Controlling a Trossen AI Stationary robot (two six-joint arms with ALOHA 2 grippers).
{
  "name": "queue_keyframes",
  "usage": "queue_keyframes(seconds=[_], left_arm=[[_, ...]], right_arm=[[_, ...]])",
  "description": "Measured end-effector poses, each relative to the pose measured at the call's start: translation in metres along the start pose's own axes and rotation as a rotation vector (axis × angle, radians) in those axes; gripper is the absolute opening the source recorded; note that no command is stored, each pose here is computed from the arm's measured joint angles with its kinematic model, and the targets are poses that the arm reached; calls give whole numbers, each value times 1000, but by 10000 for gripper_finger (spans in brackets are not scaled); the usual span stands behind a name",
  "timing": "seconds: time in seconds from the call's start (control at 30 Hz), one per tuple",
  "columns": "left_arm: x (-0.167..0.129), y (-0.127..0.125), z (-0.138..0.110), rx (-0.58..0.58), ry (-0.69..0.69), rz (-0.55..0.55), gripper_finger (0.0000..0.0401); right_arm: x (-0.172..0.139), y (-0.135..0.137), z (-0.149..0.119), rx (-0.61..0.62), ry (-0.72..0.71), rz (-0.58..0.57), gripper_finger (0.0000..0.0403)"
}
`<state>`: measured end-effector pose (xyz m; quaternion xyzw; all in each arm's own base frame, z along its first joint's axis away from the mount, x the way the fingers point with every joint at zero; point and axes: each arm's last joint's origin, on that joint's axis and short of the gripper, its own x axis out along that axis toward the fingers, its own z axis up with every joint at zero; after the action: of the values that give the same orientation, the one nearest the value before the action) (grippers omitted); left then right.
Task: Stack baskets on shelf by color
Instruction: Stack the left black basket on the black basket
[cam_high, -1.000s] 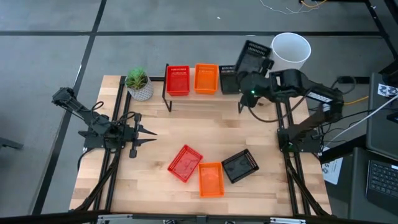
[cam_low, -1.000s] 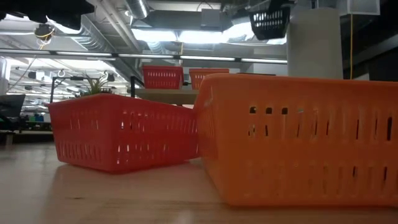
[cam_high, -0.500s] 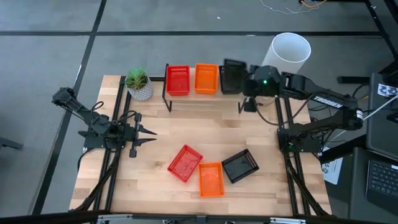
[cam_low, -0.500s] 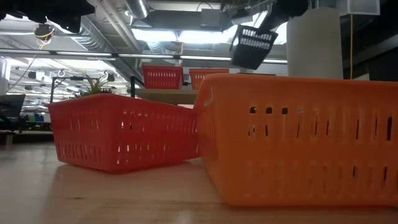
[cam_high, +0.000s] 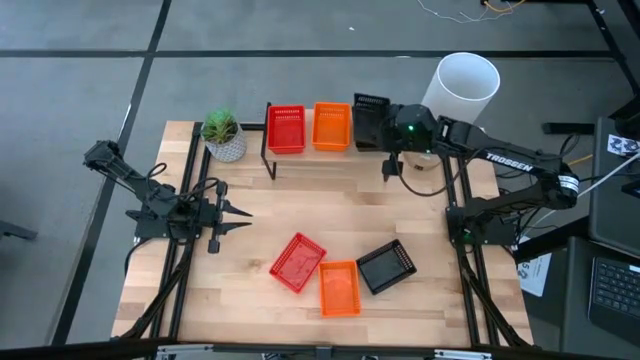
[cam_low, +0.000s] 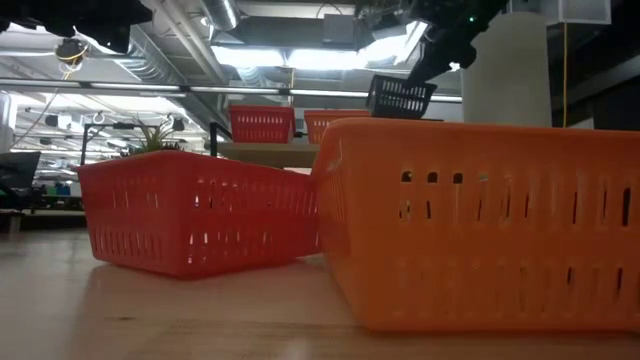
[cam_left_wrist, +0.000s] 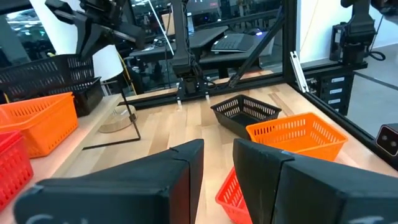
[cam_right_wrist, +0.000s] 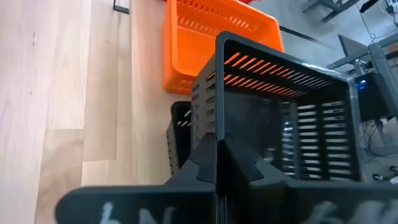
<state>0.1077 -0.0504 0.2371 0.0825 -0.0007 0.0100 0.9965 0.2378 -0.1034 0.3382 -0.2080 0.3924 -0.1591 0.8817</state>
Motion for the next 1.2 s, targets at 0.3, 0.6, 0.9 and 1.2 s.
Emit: queue_keyframes(seconds=[0.3,0.6,0.9,1.2], left_arm=[[0,0,0,0,0,0,80],[0,0,0,0,0,-1,80],[0,0,0,0,0,0,80],[0,0,0,-1,0,-1,80]], right_arm=[[8,-3,-7,-30,61,16,2],[15,-4,-9,16,85,20,3],[14,-4,-11,40,132,-22,34],[14,-3,-13,29,151,-16,81]])
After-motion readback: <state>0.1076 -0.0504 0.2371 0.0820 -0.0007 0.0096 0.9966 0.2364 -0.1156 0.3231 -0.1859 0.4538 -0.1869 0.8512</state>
